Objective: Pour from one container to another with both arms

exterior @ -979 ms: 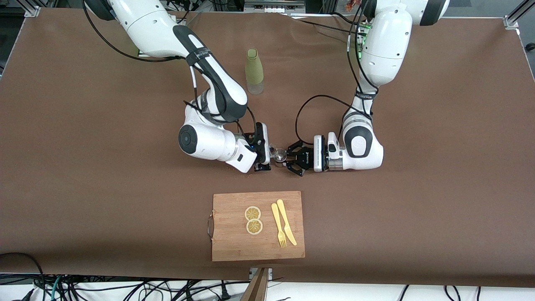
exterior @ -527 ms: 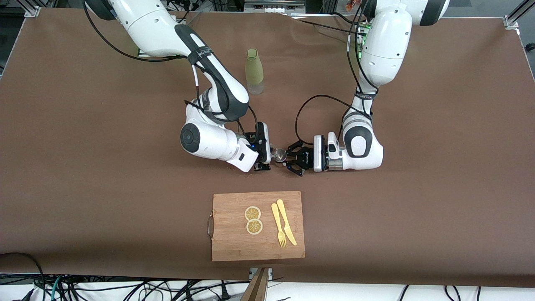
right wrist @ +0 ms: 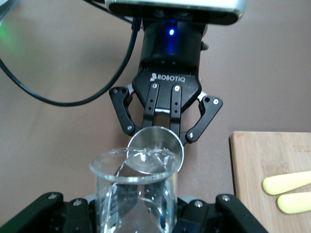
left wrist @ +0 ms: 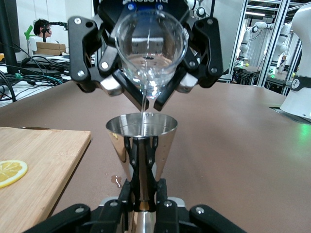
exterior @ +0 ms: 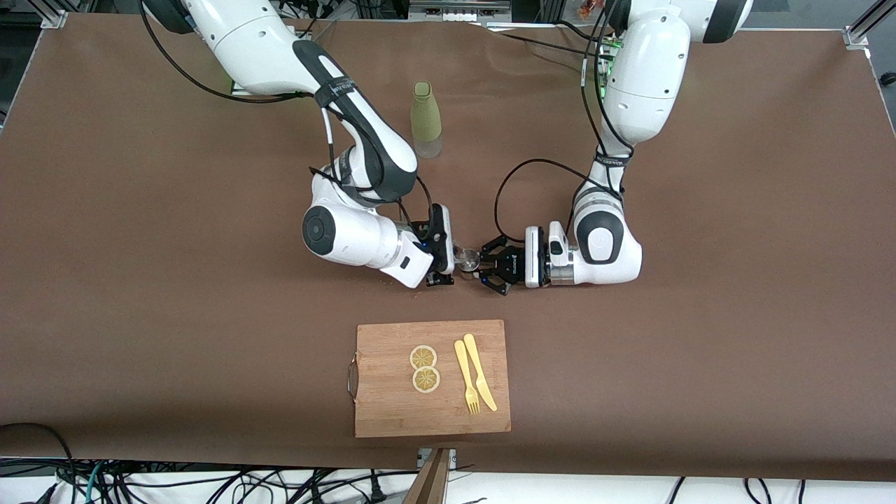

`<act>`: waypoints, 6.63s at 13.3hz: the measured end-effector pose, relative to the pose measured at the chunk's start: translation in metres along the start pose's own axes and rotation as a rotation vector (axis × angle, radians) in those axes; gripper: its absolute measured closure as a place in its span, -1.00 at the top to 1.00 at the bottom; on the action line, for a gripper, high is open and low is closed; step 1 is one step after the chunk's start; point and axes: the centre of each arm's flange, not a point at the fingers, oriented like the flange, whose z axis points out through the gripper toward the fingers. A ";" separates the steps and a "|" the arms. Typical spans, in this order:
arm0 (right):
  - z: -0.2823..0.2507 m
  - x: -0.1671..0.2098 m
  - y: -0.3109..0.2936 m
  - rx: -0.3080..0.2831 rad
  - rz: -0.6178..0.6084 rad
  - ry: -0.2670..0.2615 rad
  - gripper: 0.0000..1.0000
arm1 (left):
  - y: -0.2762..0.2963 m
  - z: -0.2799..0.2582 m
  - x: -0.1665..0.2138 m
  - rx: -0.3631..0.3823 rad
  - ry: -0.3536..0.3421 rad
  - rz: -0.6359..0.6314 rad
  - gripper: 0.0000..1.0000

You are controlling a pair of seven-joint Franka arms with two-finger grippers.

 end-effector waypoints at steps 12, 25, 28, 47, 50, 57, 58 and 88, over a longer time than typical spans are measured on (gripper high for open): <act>-0.029 -0.024 0.014 0.070 0.088 0.179 -0.75 | -0.009 -0.013 0.001 0.024 0.000 0.004 -0.55; -0.164 -0.214 0.042 0.204 -0.112 0.437 -0.75 | -0.038 -0.209 -0.048 -0.029 0.080 0.083 -0.55; -0.190 -0.291 0.032 0.199 -0.133 0.534 -0.75 | -0.029 -0.269 -0.067 -0.059 0.067 0.094 -0.55; -0.084 -0.540 -0.014 -0.015 -0.091 0.714 -0.75 | 0.039 -0.445 -0.163 -0.050 0.008 0.123 -0.55; -0.082 -0.538 -0.014 -0.018 -0.089 0.716 -0.64 | 0.039 -0.446 -0.165 -0.052 0.013 0.124 -0.55; -0.087 -0.548 -0.017 -0.021 -0.075 0.705 0.89 | 0.040 -0.447 -0.169 -0.050 0.011 0.117 -0.32; -0.093 -0.555 -0.020 -0.015 -0.063 0.697 1.00 | 0.041 -0.447 -0.172 -0.050 0.011 0.112 -0.10; -0.460 -0.305 -0.079 0.053 1.253 -0.347 1.00 | 0.038 -0.424 0.344 0.511 -1.238 -1.015 1.00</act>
